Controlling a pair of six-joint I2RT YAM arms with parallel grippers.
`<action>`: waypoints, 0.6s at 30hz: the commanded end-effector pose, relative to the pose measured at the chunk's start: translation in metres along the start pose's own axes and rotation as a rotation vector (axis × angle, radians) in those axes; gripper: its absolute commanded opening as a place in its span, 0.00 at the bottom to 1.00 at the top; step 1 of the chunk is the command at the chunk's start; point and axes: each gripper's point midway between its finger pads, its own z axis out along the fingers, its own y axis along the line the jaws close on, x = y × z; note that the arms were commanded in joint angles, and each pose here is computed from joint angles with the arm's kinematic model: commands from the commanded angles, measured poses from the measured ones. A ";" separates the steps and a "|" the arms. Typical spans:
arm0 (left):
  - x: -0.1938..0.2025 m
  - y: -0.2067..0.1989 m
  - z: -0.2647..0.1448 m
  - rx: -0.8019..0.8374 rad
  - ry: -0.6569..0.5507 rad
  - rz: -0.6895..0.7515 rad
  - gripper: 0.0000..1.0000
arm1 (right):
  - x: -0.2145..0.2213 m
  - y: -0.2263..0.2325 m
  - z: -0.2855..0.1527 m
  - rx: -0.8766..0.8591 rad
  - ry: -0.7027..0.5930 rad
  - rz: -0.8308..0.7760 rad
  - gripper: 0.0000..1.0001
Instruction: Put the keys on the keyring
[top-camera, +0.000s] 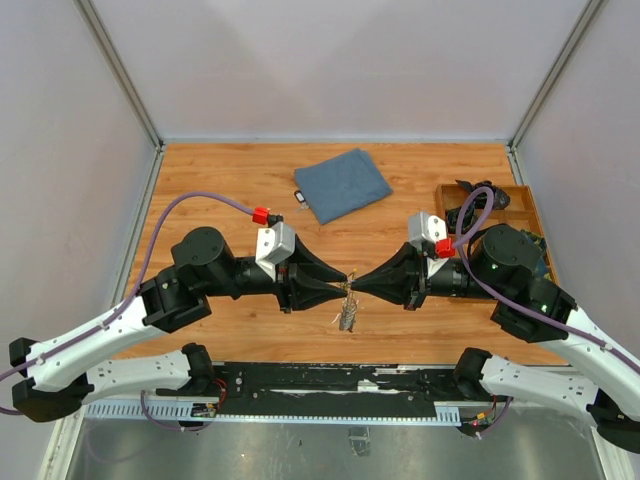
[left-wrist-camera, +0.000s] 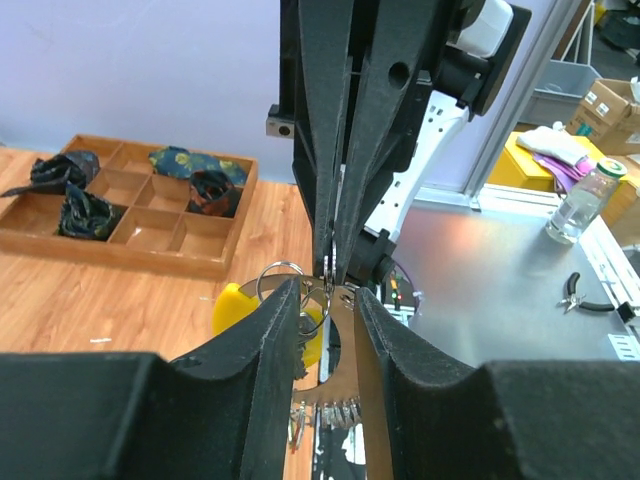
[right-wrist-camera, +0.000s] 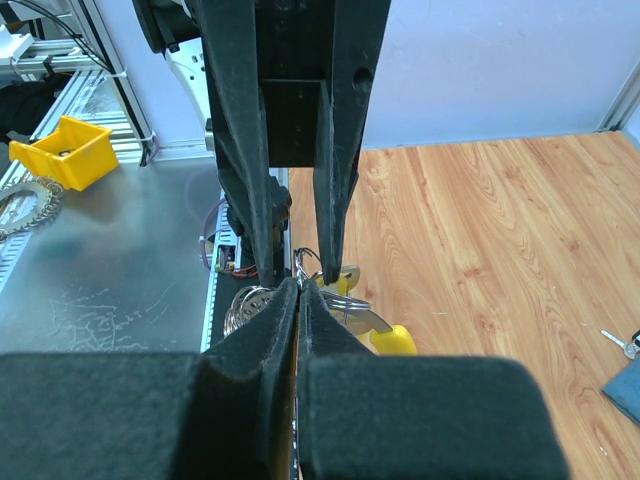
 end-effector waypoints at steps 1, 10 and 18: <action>-0.008 -0.005 0.003 0.024 -0.043 0.003 0.33 | -0.016 0.002 -0.002 -0.011 -0.064 -0.037 0.00; -0.006 -0.004 0.007 0.028 -0.039 -0.010 0.11 | -0.016 0.002 -0.002 -0.014 -0.066 -0.035 0.00; -0.001 -0.001 0.009 0.015 -0.015 -0.018 0.00 | -0.016 0.003 -0.004 -0.013 -0.071 -0.037 0.00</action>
